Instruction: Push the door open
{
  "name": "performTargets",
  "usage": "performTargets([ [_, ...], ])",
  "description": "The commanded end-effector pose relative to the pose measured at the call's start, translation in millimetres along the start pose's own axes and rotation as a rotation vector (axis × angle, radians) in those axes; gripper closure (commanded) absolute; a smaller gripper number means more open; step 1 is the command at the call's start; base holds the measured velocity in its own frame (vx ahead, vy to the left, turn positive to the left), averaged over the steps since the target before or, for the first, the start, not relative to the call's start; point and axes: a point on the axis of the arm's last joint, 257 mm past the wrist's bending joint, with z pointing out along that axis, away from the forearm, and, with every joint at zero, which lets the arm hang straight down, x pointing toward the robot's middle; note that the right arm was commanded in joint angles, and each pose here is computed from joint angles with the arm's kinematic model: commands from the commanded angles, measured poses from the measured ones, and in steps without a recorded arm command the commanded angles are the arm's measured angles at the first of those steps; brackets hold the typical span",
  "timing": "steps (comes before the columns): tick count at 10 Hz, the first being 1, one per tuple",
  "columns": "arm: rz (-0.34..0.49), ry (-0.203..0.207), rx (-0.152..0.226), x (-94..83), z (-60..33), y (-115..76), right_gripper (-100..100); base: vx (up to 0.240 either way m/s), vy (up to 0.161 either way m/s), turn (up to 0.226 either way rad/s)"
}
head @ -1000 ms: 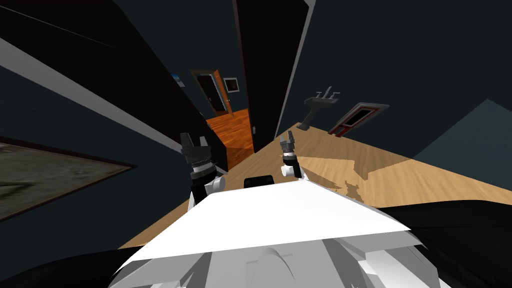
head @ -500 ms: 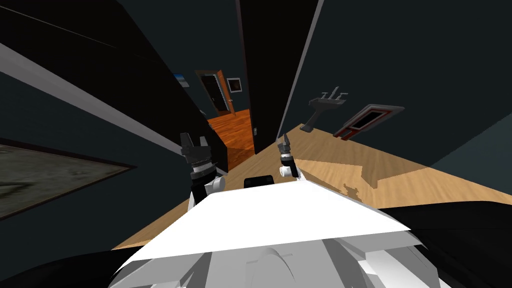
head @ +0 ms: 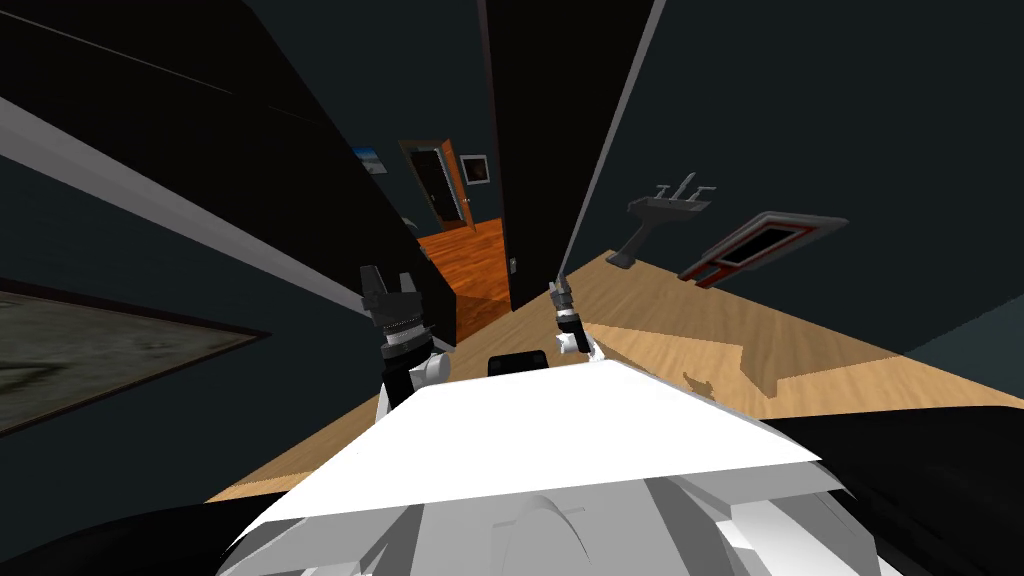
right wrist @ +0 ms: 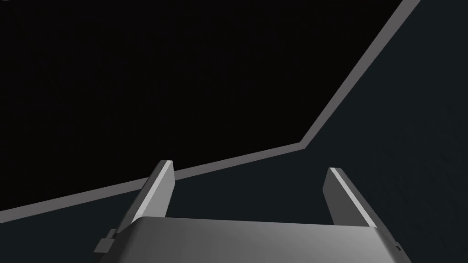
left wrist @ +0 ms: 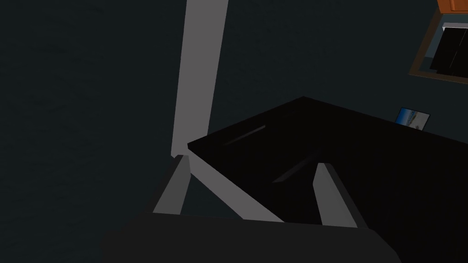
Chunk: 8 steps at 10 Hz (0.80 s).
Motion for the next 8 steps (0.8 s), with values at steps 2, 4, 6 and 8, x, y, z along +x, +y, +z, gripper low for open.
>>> performTargets([
  [2,-0.001,0.016,0.036,5.4,-2.0,-23.0,-100,0.094,-0.042,0.079],
  [4,-0.001,0.021,0.057,7.5,-4.7,-34.0,-100,0.049,-0.026,0.038],
  [6,-0.001,0.033,0.089,12.4,-8.5,-51.3,-100,0.079,-0.039,0.094],
  [8,-0.001,0.044,0.12,17.4,-12.8,-68.2,-100,0.089,-0.046,0.083],
])
